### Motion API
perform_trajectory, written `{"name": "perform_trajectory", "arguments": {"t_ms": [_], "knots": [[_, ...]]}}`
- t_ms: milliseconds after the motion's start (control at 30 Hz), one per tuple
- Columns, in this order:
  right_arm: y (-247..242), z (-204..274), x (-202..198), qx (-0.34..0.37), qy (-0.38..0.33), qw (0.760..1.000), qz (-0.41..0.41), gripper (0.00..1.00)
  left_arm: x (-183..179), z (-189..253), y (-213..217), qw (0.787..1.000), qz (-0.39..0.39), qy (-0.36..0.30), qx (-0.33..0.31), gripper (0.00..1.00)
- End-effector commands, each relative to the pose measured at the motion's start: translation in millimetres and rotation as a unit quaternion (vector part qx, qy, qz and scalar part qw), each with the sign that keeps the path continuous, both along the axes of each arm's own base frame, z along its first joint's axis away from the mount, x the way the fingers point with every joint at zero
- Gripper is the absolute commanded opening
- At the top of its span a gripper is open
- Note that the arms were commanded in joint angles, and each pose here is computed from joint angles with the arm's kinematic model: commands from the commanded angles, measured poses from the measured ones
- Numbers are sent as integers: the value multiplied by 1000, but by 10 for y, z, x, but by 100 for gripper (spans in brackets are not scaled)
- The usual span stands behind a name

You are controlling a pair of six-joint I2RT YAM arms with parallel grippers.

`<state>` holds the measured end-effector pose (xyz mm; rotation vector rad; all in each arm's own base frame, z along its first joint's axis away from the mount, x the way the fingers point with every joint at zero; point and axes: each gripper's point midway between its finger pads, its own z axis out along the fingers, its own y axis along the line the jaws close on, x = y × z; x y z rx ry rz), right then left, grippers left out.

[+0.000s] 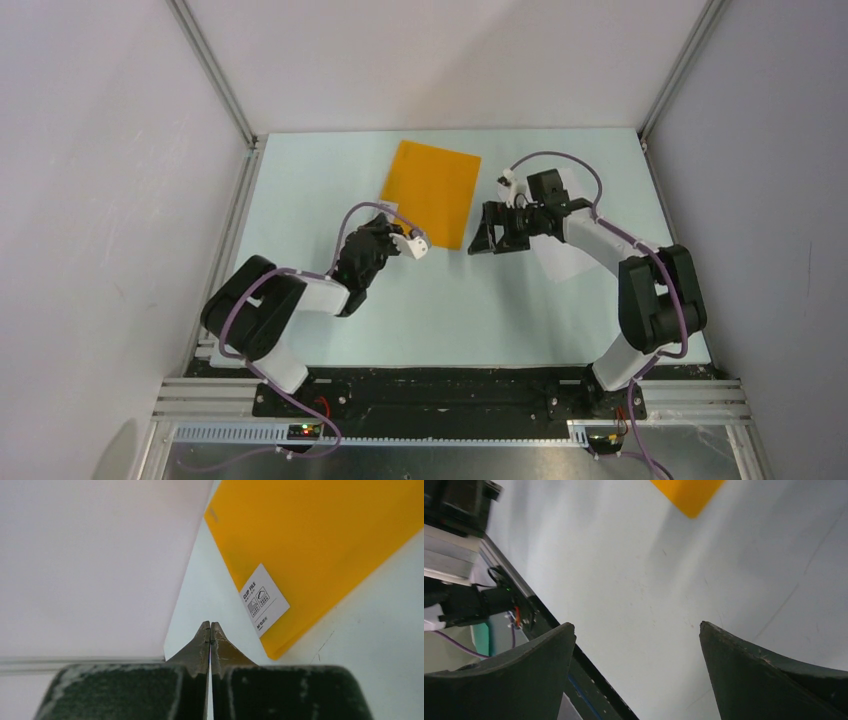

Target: Put the files into the folder

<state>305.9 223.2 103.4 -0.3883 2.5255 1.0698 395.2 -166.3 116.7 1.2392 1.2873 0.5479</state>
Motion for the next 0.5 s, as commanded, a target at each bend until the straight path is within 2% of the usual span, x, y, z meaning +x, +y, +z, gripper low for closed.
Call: {"name": "perform_trajectory", "arguments": {"t_ms": [0, 33, 100, 133, 167, 200, 233, 300, 467], "knots": [[208, 392, 286, 55, -36, 998, 0, 99, 61, 240, 36, 994, 44, 2, -97, 1], [211, 394, 306, 55, -37, 998, -2, 99, 63, 232, 43, 994, 43, 9, -99, 4], [205, 381, 352, 49, -39, 998, -5, 99, 40, 204, 47, 994, 24, 37, -100, 37], [198, 365, 375, 45, -40, 998, -7, 100, 3, 184, 6, 992, 2, 64, -104, 60], [182, 375, 422, 41, -44, 998, -12, 99, 30, 155, 96, 991, 4, 84, -103, 68], [176, 346, 461, 41, -40, 998, -18, 99, -9, 93, 68, 987, -13, 129, -98, 86], [150, 371, 548, 43, -43, 998, -28, 99, 24, 74, 175, 984, -6, 148, -96, 93], [114, 380, 739, 50, -44, 997, -50, 99, 7, -2, 276, 977, -18, 201, -65, 99], [227, 279, 1087, 74, -34, 995, -65, 99, 79, -154, 434, 975, -53, 214, -1, 93]]}}
